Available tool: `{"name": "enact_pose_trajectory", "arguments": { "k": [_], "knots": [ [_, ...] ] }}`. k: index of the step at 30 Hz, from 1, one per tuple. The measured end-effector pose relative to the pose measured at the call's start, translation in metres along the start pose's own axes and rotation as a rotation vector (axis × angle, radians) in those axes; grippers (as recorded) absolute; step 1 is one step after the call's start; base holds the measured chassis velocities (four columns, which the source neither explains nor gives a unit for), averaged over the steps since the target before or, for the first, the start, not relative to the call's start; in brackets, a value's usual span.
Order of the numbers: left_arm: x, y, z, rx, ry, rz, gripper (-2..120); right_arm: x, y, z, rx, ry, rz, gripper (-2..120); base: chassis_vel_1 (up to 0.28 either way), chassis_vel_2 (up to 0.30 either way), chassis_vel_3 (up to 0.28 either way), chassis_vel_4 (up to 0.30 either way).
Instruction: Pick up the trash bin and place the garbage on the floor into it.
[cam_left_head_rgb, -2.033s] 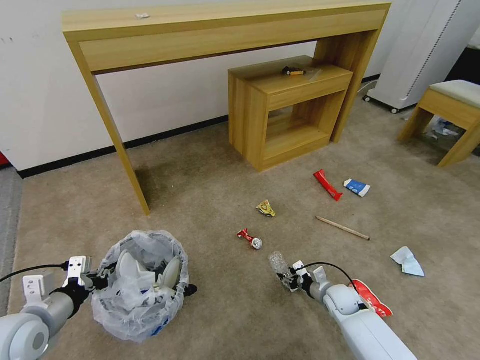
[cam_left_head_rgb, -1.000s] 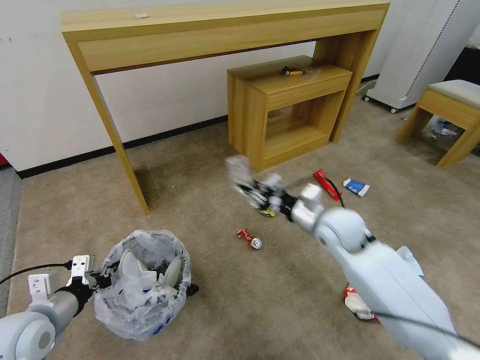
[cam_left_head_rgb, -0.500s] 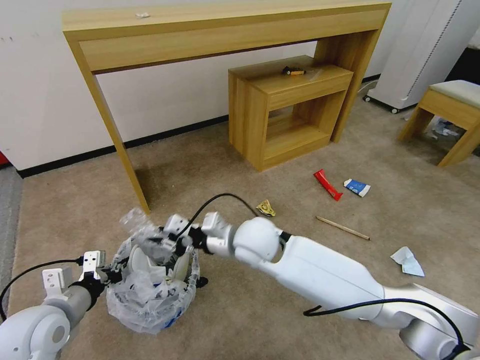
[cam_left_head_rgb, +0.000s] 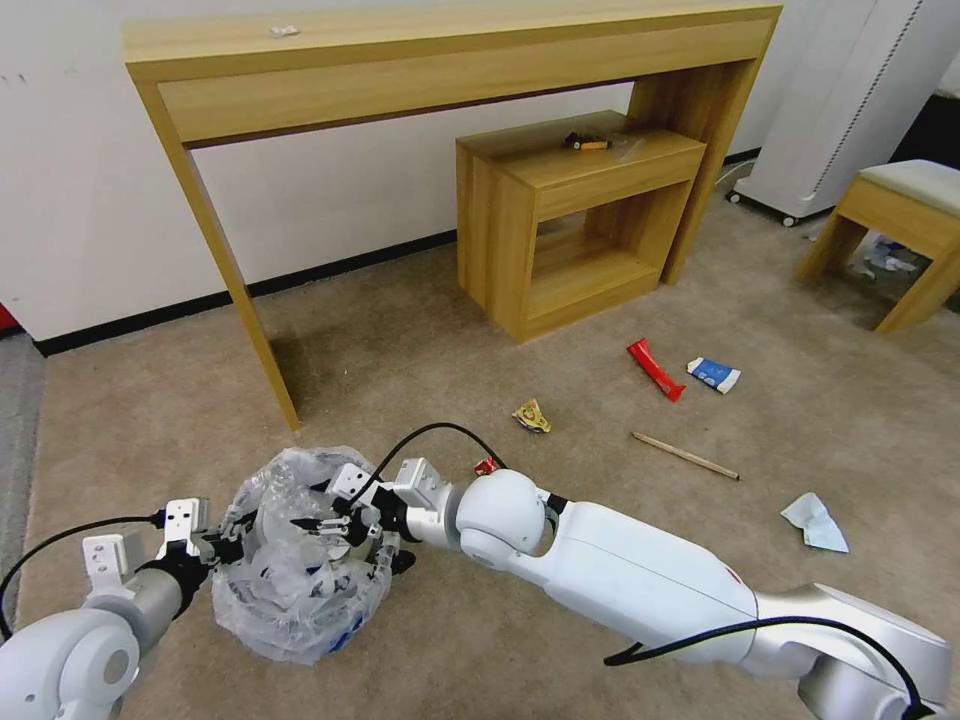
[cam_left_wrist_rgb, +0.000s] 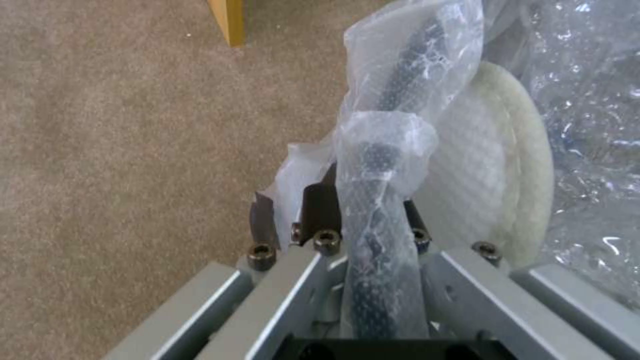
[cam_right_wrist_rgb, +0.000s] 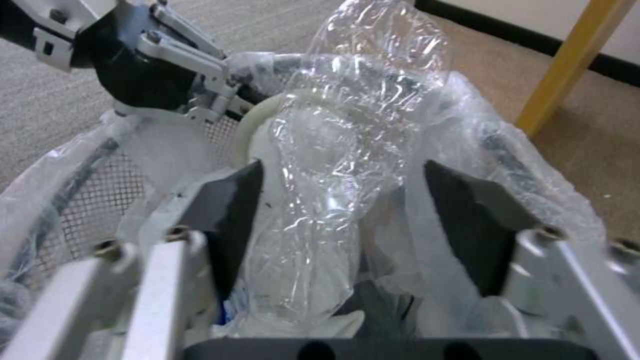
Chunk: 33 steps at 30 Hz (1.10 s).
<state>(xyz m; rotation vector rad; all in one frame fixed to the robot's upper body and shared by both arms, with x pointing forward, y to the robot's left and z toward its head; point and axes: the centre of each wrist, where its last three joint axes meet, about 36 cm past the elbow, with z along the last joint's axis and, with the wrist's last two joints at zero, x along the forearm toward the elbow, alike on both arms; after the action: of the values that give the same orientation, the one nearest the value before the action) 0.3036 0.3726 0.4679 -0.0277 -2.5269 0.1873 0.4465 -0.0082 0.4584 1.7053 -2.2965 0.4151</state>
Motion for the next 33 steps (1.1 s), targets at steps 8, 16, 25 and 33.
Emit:
{"name": "enact_pose_trajectory", "arguments": {
  "k": [8, 16, 25, 33],
  "knots": [
    [-0.001, 0.000, 0.000, 0.001, -0.001, 0.001, 0, 0.001, 0.001, -0.003, 0.003, -0.027, 0.007, 98, 0.000, 0.000, 0.000, 0.000],
    [-0.002, 0.010, 0.000, 0.011, 0.001, -0.012, 0, 0.012, 0.010, -0.015, -0.006, -0.070, 0.041, 100, 0.000, 0.000, 0.000, 0.000],
    [0.005, 0.021, 0.002, 0.005, 0.010, -0.010, 0, 0.069, -0.008, 0.023, -0.124, -0.067, 0.277, 100, 0.000, 0.000, 0.000, 0.000],
    [0.007, 0.023, 0.004, 0.000, 0.019, 0.005, 0, 0.133, 0.010, 0.100, -0.236, -0.018, 0.444, 100, 0.000, 0.000, 0.000, 0.000]
  ]
}}
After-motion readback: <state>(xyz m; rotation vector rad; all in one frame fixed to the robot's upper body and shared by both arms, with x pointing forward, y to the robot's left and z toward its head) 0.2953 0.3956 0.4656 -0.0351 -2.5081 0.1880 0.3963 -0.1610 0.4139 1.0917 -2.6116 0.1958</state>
